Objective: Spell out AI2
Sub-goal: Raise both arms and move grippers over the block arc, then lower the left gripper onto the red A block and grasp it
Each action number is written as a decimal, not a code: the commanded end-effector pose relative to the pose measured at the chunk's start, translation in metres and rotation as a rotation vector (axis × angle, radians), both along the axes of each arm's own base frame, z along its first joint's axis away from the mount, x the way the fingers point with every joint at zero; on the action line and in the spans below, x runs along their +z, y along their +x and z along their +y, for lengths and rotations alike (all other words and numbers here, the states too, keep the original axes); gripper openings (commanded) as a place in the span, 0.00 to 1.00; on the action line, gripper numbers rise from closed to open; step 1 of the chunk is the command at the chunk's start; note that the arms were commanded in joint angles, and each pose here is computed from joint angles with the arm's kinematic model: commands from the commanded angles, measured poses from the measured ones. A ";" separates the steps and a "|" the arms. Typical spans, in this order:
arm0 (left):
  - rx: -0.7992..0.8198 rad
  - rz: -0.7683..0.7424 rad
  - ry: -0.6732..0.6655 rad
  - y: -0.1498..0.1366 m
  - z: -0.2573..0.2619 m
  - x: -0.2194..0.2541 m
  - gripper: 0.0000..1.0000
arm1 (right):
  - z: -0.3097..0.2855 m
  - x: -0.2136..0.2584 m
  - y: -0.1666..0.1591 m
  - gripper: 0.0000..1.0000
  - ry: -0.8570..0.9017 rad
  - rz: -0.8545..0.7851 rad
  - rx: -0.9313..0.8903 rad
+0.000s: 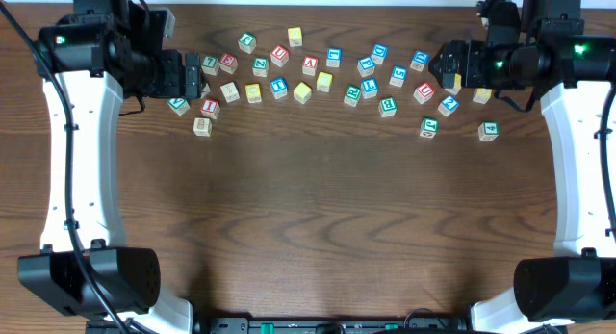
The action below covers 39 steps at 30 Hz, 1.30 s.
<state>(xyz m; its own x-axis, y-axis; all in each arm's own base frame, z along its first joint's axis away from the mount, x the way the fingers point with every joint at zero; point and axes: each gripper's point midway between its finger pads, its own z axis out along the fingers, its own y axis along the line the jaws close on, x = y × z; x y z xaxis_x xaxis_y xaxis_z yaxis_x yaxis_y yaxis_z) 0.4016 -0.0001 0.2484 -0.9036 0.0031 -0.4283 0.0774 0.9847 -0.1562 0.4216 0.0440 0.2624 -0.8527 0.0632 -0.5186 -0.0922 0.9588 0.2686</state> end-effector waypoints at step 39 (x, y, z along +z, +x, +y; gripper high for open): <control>-0.201 -0.129 0.160 0.170 -0.201 -0.127 0.91 | -0.010 -0.040 0.008 0.99 -0.091 0.199 -0.161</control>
<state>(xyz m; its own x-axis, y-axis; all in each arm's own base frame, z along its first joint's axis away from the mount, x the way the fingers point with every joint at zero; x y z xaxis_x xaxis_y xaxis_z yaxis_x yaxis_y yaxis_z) 0.5674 -0.1860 0.1308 -0.8376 0.2009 -0.5080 0.2584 0.9650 -0.0445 0.4283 0.0371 0.2119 -0.9314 0.1665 -0.3237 0.1108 0.9767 0.1835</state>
